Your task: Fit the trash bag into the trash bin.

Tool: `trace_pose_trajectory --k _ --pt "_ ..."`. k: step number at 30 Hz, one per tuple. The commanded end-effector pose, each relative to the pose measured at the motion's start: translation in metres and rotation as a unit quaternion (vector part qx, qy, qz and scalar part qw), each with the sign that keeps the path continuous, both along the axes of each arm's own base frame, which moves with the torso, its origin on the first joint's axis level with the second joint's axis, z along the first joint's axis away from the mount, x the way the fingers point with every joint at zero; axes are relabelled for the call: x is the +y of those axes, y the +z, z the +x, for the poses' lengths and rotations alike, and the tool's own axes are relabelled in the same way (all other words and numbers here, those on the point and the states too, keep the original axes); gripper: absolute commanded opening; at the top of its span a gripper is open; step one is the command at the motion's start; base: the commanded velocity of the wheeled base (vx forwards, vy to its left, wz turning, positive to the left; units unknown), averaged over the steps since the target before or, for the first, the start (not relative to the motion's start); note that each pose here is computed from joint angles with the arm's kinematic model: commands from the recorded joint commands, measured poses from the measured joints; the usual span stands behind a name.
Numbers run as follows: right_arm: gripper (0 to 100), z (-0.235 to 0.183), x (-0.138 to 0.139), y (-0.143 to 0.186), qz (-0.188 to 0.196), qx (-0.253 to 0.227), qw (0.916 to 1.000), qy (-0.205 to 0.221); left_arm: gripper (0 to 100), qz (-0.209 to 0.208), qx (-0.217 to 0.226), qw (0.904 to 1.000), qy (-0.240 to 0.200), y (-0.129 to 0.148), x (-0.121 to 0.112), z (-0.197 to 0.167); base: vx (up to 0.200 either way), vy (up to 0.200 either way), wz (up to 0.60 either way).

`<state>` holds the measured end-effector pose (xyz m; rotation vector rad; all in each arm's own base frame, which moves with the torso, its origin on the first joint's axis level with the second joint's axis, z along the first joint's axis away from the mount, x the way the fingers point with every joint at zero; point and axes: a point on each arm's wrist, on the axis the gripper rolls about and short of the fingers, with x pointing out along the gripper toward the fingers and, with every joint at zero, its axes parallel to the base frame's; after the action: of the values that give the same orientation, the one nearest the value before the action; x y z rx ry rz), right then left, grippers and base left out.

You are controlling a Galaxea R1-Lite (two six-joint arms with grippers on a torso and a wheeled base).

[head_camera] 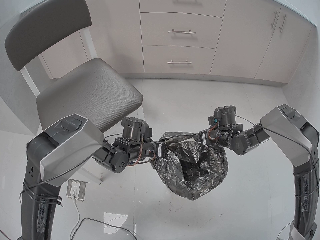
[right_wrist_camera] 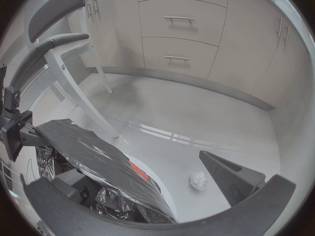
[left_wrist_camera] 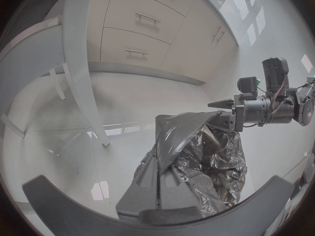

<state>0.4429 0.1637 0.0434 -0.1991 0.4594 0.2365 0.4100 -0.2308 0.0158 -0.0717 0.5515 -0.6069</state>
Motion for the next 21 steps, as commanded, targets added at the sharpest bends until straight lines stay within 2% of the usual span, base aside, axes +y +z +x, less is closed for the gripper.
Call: trace_pose_trajectory --k 1,10,11,18,21 --pt "100 0.0038 0.0013 -0.0042 0.000 0.000 1.0000 -0.001 0 0.006 -0.003 0.9999 0.010 -0.0007 -0.0021 -0.0004 0.000 0.000 0.00" --pt "100 0.0052 -0.0021 -0.0064 -0.001 0.002 1.0000 -0.005 0 0.018 -0.006 0.9995 0.027 -0.0025 -0.0052 -0.0002 0.000 0.000 0.00" --pt "100 0.0051 -0.0021 -0.0057 -0.001 0.001 1.0000 -0.005 100 0.023 -0.003 0.9993 0.031 -0.0039 -0.0051 0.0002 0.000 0.000 0.00" --pt "100 0.0062 -0.0017 -0.0038 0.001 -0.002 1.0000 -0.005 100 0.026 -0.003 0.9993 0.028 -0.0026 -0.0091 -0.0028 0.000 0.000 0.00" --pt "100 0.0063 -0.0017 -0.0045 0.001 -0.002 1.0000 -0.005 100 0.047 -0.016 0.9982 0.034 -0.0042 -0.0099 -0.0027 0.000 0.000 0.00"
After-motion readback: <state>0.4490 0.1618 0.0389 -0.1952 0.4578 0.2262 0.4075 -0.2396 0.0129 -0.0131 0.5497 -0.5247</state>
